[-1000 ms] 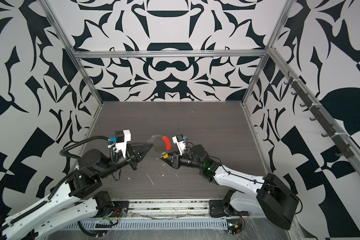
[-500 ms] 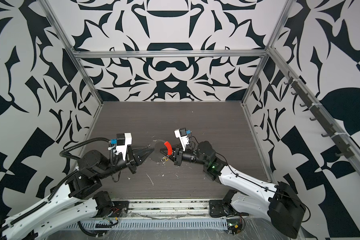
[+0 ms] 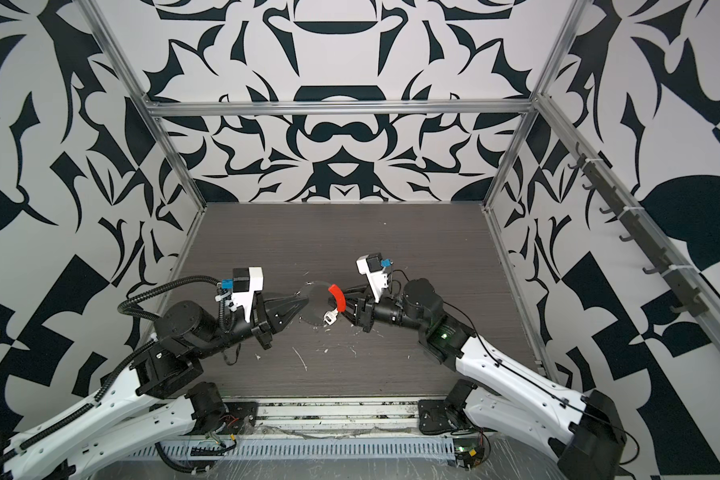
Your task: Remove the keys from the keyring
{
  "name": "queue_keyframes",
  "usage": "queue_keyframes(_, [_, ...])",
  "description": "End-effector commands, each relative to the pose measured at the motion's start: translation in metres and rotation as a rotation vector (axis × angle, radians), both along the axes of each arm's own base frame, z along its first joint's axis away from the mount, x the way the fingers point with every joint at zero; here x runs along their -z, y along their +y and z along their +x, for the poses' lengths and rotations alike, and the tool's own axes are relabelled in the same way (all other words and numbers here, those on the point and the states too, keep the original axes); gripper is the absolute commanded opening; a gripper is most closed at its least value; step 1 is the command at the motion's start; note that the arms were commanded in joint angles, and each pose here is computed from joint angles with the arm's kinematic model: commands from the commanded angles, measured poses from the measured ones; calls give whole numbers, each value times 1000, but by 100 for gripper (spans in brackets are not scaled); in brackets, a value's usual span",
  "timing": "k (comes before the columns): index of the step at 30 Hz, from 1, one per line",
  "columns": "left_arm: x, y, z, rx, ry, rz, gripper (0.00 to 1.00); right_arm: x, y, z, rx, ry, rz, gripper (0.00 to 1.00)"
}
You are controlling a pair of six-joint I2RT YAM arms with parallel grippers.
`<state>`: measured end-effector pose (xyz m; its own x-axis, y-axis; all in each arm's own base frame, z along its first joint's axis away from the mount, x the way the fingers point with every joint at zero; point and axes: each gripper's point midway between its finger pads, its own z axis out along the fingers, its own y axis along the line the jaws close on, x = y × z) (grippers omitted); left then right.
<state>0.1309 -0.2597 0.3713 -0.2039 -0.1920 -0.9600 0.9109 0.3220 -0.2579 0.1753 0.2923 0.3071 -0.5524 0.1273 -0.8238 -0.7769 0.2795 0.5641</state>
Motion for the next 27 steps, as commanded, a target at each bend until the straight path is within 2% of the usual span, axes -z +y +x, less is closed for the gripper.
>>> queue_keyframes(1, [-2,3,6,-40,8,3,0,-19,-25,13,157,-101,-71,40])
queue_keyframes(5, [1,1,14,-66,34,23,0,-29,-34,6,167,-136,-87,45])
queue_keyframes(10, [7,1,30,-147,91,63,0,-31,-44,5,197,-159,-141,45])
queue_keyframes(14, [11,4,39,-199,110,71,0,-36,-47,-2,185,-170,-117,45])
queue_keyframes(18, [10,7,44,-237,115,76,0,-31,-36,-8,141,-152,-127,46])
queue_keyframes(22, [7,5,45,-238,118,83,0,-19,-24,-7,173,-149,-179,45])
queue_keyframes(27, [5,7,47,-258,116,75,0,-8,-6,-10,132,-99,-145,46])
